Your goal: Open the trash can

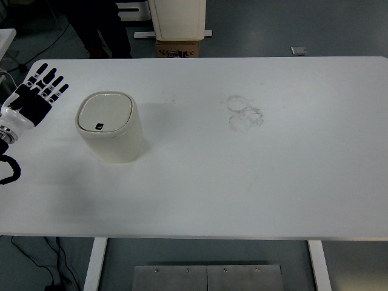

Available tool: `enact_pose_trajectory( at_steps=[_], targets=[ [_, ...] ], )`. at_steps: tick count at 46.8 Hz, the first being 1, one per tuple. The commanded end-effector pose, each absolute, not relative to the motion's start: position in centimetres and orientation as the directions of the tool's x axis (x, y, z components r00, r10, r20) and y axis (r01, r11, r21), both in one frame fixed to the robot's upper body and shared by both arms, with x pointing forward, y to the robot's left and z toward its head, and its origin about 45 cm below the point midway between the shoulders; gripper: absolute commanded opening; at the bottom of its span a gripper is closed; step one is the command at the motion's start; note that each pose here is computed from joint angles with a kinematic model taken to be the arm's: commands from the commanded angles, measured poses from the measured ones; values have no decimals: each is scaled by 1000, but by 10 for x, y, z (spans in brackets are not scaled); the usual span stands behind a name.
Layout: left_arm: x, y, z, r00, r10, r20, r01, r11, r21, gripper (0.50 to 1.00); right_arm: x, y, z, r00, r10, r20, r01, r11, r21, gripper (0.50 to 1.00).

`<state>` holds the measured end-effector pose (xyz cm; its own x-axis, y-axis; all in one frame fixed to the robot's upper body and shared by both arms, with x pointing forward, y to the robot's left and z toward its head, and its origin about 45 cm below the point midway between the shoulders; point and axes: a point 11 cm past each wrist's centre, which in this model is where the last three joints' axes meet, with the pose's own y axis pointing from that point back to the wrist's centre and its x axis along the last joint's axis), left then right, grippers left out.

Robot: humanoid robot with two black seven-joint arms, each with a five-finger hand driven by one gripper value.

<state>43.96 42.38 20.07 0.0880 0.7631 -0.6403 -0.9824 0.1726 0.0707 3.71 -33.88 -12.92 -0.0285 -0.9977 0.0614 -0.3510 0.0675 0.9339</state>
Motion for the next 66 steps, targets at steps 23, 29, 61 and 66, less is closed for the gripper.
enact_pose_trajectory(
  at_steps=[23, 29, 61, 66],
  targets=[
    [440, 426, 203, 87, 763, -640, -984, 167, 66, 1000, 37, -339, -129, -28, -998, 61, -351, 67, 934, 991],
    [440, 428, 205, 87, 767, -636, -984, 165, 65, 1000, 37, -339, -129, -29, -998, 61, -351, 68, 934, 991],
    [446, 432, 226, 120, 787, -605, -983, 182, 41, 1000, 37, -339, -129, -29, -998, 61, -351, 68, 934, 991],
    [450, 433, 240, 148, 809, -569, -978, 207, 39, 1000, 37, -339, -129, -28, -998, 61, -351, 67, 934, 991]
  ],
)
